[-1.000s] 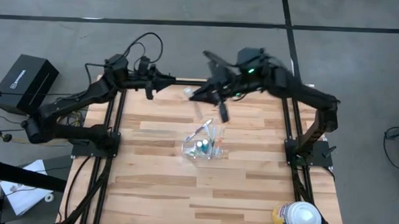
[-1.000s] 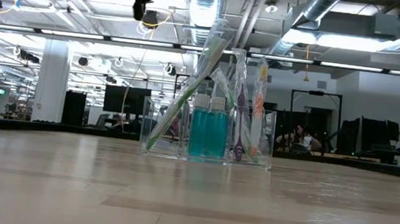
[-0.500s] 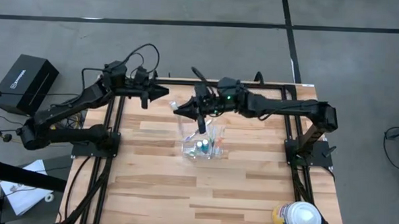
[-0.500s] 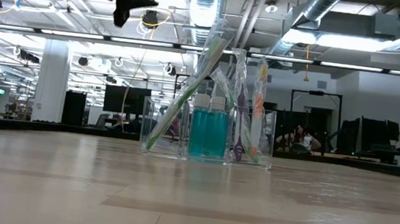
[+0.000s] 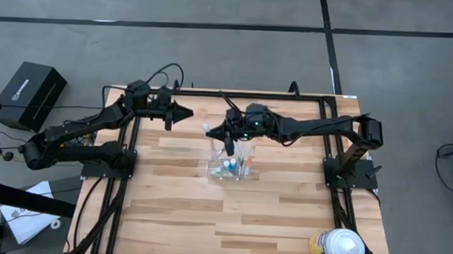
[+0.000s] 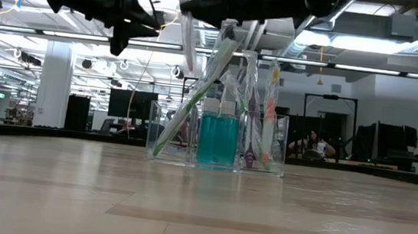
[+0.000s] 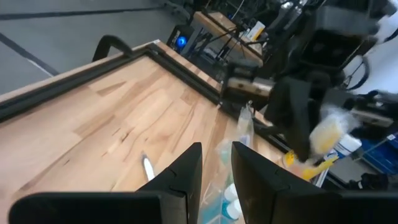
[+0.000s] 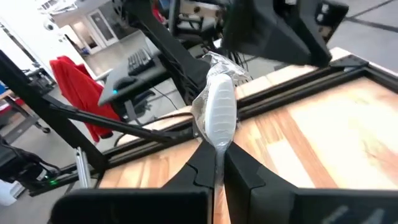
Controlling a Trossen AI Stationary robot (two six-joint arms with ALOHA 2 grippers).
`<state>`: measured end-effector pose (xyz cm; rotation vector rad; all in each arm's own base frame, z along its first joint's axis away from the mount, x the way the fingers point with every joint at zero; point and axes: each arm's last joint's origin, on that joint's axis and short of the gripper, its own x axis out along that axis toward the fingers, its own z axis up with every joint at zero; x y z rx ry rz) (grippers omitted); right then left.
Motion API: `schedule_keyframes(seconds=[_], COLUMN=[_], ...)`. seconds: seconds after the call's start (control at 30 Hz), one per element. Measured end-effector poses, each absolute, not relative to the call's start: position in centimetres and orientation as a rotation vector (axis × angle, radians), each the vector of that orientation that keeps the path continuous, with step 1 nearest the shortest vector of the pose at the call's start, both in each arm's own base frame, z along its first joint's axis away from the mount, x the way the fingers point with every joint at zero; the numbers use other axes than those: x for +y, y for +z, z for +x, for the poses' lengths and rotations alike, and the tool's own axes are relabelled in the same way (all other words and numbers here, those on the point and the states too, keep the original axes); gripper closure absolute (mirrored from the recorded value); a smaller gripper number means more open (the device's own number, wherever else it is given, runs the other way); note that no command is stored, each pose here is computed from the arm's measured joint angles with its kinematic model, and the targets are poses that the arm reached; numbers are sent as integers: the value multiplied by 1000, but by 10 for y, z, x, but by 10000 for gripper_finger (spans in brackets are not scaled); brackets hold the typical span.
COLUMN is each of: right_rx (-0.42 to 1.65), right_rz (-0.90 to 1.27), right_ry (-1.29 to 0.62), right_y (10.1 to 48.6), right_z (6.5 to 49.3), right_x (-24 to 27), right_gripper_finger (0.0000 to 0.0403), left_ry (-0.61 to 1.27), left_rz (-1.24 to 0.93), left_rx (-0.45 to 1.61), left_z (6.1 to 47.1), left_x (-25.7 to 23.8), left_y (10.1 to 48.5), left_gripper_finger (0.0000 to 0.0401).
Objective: Pick & Place toothbrushing station
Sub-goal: Put the orange toothbrush into the transparent organizer
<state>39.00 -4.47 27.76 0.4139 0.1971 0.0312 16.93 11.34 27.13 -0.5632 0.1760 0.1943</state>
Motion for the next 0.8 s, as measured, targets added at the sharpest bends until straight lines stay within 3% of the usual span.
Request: schedule_keyframes(seconds=[0.37, 0.57, 0.8], right_rx=[148, 154, 127], right_rz=[417, 420, 415], right_ry=[28, 52, 58], right_y=[275, 275, 284], right_z=[388, 387, 389], right_x=[-53, -53, -55], right_gripper_finger=[400, 400, 400], left_ry=[203, 136, 101], left_rz=[-605, -624, -643], left_rx=[114, -27, 34], left_z=[178, 184, 199], left_x=[111, 107, 99], left_y=[275, 291, 281], left_gripper_finger=[302, 257, 196])
